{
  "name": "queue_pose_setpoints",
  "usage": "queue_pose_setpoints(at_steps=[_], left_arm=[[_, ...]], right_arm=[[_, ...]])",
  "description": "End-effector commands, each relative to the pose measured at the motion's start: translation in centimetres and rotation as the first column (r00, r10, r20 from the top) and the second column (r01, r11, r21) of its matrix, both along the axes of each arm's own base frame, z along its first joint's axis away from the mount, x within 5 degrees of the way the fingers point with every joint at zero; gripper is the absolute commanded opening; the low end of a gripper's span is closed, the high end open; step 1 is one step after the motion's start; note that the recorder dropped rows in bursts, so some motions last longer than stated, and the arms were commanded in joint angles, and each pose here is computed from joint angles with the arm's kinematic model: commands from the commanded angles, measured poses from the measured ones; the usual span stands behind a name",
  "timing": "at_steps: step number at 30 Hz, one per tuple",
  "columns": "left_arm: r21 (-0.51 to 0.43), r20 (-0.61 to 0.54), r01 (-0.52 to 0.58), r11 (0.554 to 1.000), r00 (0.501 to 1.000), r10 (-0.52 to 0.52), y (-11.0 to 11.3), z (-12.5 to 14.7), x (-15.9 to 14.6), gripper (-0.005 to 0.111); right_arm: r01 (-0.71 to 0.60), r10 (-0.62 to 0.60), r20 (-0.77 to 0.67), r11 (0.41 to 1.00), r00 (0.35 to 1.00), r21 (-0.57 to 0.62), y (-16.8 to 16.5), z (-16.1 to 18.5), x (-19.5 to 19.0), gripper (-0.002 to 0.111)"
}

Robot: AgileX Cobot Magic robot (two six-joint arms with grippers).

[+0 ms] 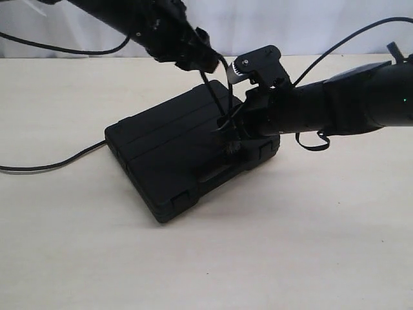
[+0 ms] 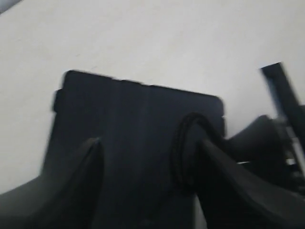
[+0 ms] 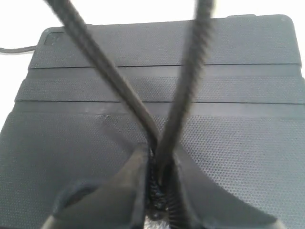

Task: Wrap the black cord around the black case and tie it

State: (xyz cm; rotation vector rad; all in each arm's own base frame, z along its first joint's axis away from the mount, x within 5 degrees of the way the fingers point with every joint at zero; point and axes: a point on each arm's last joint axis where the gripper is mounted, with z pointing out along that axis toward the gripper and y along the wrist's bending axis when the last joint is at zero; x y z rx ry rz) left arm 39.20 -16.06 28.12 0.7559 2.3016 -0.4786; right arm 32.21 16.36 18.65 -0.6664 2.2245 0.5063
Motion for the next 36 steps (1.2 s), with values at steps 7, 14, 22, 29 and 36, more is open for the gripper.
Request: queue_pose_setpoints(at_steps=[7,14,22,29,36], left_arm=[[0.212,-0.196,-0.415,0.885,0.869,0.454,14.3,2.2,-1.2,0.055],[0.310,-0.399,-0.567,0.763,0.651,0.646,20.7,-4.0,-3.5,0.055],[0.287,-0.436,-0.832,0.475,0.328,0.838,24.8,-10.9,-7.1,0.055],[0.115,-0.385,-0.991,0.075,0.025,0.923,27.3,-15.4,-10.4,0.055],[0.071,-0.409,-0.996,-0.059,-0.083,0.909,27.5,-17.9,-10.4,0.055]], right_arm=[[0.006,-0.006,0.004,1.000,1.000,0.005,0.0,0.2,0.1,0.004],[0.000,0.000,0.002,1.000,1.000,0.010,0.1,0.2,0.0,0.004],[-0.008,0.008,0.000,1.000,1.000,0.012,0.1,0.2,0.0,0.004],[-0.031,0.031,-0.007,0.999,0.999,0.016,0.3,0.0,-0.1,0.004],[-0.046,0.046,-0.002,0.999,0.999,0.000,0.3,0.0,-0.2,0.004]])
